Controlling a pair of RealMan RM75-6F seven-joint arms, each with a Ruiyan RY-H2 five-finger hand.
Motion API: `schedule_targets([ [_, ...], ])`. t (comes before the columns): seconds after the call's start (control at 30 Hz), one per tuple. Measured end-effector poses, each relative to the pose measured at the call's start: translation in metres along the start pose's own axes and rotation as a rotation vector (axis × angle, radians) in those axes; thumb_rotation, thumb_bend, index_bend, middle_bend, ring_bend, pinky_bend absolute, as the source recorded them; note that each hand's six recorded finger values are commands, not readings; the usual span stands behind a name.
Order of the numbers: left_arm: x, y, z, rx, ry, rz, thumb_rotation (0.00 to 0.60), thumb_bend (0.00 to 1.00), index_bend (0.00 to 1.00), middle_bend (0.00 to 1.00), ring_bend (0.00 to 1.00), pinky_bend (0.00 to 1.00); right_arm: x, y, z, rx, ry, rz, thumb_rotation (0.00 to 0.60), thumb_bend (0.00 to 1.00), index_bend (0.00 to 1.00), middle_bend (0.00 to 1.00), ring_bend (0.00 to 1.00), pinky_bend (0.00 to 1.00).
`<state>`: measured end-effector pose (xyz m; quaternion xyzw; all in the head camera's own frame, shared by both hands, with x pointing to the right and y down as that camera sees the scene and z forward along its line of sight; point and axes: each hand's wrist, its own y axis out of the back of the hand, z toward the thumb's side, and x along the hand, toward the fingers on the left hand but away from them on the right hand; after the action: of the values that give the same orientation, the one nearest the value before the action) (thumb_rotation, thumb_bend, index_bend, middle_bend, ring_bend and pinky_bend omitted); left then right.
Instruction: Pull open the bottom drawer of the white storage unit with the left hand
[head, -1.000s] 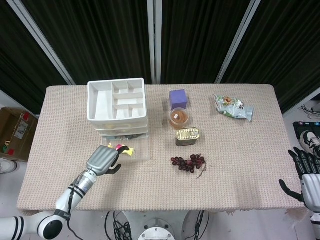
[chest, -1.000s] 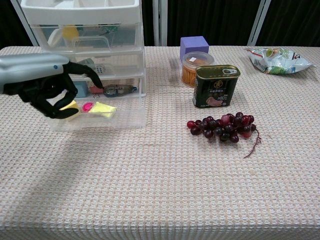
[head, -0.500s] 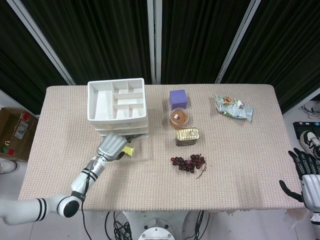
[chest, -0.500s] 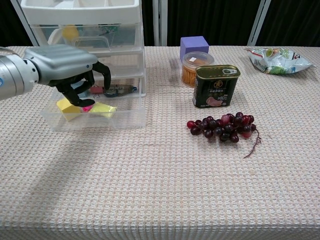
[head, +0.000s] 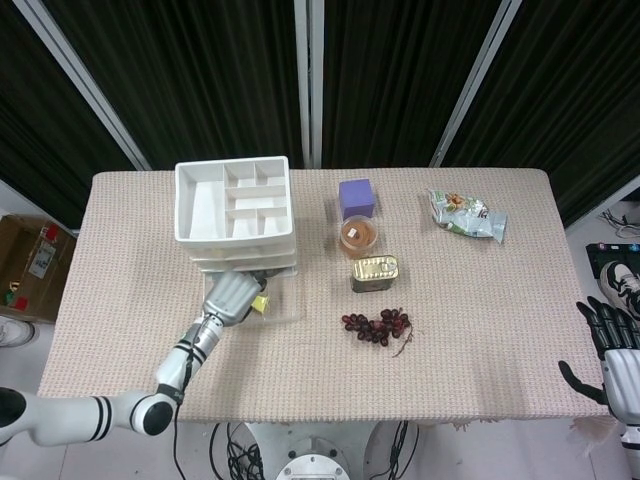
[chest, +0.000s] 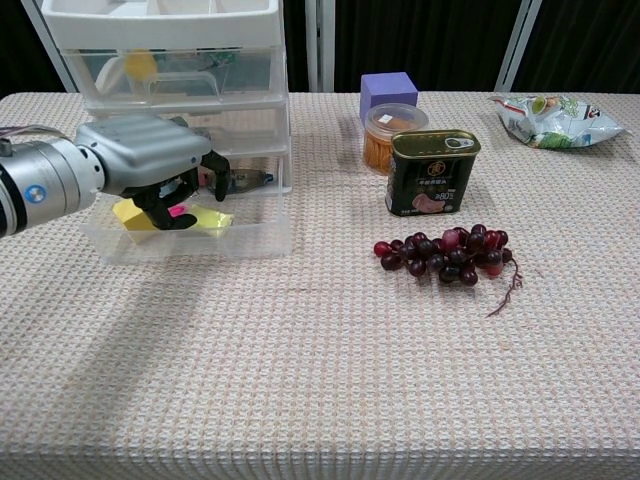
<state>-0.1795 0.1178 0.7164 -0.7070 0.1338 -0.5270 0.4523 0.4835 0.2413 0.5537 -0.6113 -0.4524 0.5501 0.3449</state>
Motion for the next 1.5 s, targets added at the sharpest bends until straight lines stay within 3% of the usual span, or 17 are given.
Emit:
schedule_targets([
  [0.57, 0.012, -0.009, -0.001, 0.016, 0.026, -0.053, 0.600, 0.29, 0.42, 0.79, 0.89, 1.00, -0.002, -0.002, -0.003, -0.001, -0.009, 0.006, 0.600, 0.21, 0.00, 0.01, 0.00, 0.00],
  [0.9, 0.017, -0.006, 0.001, 0.019, 0.019, -0.051, 0.600, 0.29, 0.55, 0.80, 0.90, 1.00, -0.003, -0.004, -0.006, -0.003, -0.017, 0.011, 0.600, 0.21, 0.00, 0.01, 0.00, 0.00],
  [1.17, 0.014, 0.000, -0.003, -0.018, 0.020, -0.025, 0.600, 0.36, 0.59, 0.80, 0.90, 1.00, -0.004, -0.003, -0.007, -0.004, -0.016, 0.009, 0.600, 0.21, 0.00, 0.01, 0.00, 0.00],
  [1.5, -0.005, 0.024, -0.013, -0.070, 0.031, 0.053, 0.600, 0.37, 0.59, 0.80, 0.90, 1.00, -0.005, -0.002, -0.004, -0.003, -0.005, 0.007, 0.600, 0.21, 0.00, 0.01, 0.00, 0.00],
])
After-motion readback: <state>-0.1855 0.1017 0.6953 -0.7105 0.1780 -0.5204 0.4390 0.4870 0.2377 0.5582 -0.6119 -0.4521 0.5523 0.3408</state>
